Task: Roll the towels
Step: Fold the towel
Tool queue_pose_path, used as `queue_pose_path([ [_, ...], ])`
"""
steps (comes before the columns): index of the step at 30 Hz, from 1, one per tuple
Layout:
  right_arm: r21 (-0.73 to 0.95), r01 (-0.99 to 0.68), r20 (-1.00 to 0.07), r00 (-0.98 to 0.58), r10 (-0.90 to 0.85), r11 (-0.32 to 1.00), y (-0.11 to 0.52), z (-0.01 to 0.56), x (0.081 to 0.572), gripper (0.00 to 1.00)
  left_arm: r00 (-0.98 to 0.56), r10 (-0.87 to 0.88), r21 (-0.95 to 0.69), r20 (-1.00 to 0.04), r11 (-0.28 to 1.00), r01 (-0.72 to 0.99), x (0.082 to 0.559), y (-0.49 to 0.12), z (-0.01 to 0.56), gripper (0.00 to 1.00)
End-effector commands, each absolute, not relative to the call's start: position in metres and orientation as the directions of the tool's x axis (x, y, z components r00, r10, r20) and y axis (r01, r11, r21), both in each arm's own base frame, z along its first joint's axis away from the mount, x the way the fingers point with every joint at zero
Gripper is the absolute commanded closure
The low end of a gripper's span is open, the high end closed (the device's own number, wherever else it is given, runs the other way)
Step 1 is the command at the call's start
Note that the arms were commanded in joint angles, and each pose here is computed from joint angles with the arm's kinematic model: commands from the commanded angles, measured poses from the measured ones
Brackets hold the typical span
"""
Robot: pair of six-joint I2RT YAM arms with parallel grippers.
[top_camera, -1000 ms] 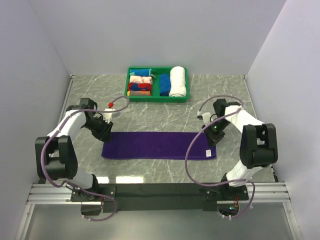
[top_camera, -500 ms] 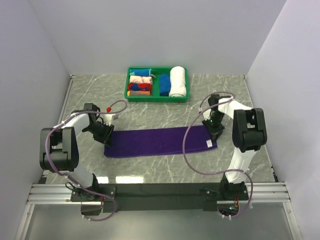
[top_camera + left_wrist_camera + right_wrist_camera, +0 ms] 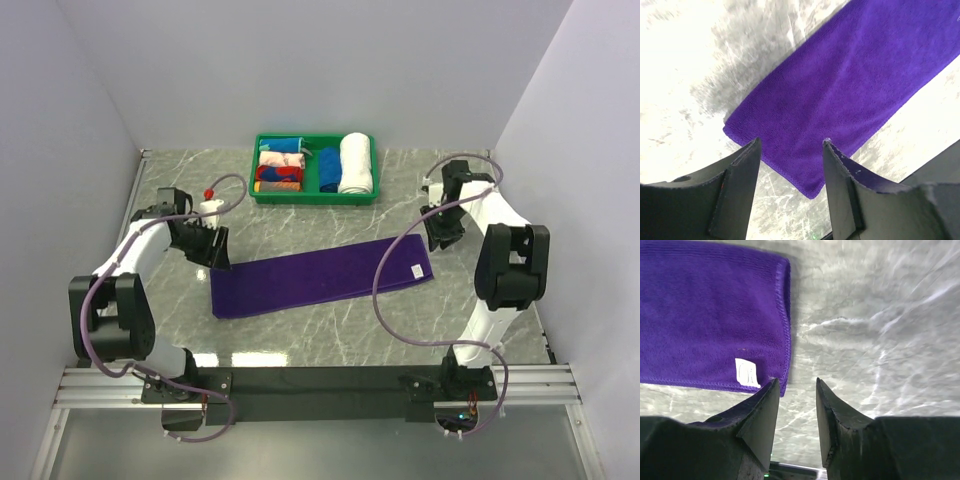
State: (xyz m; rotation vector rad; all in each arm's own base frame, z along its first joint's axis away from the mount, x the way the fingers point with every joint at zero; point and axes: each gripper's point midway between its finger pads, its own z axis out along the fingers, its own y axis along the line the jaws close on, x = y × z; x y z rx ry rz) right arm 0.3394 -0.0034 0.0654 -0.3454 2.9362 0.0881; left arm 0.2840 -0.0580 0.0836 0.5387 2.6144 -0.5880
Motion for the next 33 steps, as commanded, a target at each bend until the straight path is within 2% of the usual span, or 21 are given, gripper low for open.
queue_pose_path([
  [1,0.113,-0.140,-0.132,-0.983,-0.125,0.984,0.007,0.050,0.326,0.57,-0.814,0.263,-0.311,-0.518,0.828,0.466,0.293,-0.063,0.106,0.42],
  [12,0.159,-0.097,-0.063,-0.994,-0.088,0.983,0.018,0.015,0.324,0.54,-0.803,0.277,-0.277,-0.528,0.838,0.471,0.289,-0.059,0.111,0.40],
  [18,0.152,-0.149,-0.028,-0.989,-0.146,0.977,0.036,0.002,0.315,0.59,-0.798,0.274,-0.264,-0.537,0.844,0.468,0.291,-0.057,0.113,0.39],
  [21,0.144,-0.166,-0.023,-0.986,-0.165,0.976,0.039,-0.001,0.312,0.66,-0.801,0.266,-0.265,-0.536,0.848,0.459,0.293,-0.057,0.112,0.40],
  [23,0.132,-0.163,-0.018,-0.987,-0.162,0.978,0.036,-0.001,0.311,0.86,-0.801,0.266,-0.262,-0.536,0.850,0.457,0.294,-0.056,0.111,0.40],
  [25,0.119,-0.155,-0.027,-0.988,-0.153,0.981,0.028,0.002,0.312,1.00,-0.801,0.263,-0.258,-0.537,0.853,0.453,0.295,-0.055,0.112,0.40],
  [33,0.014,-0.123,-0.108,-0.987,-0.121,0.992,-0.038,0.043,0.325,1.00,-0.802,0.270,-0.269,-0.533,0.844,0.463,0.294,-0.057,0.116,0.39],
])
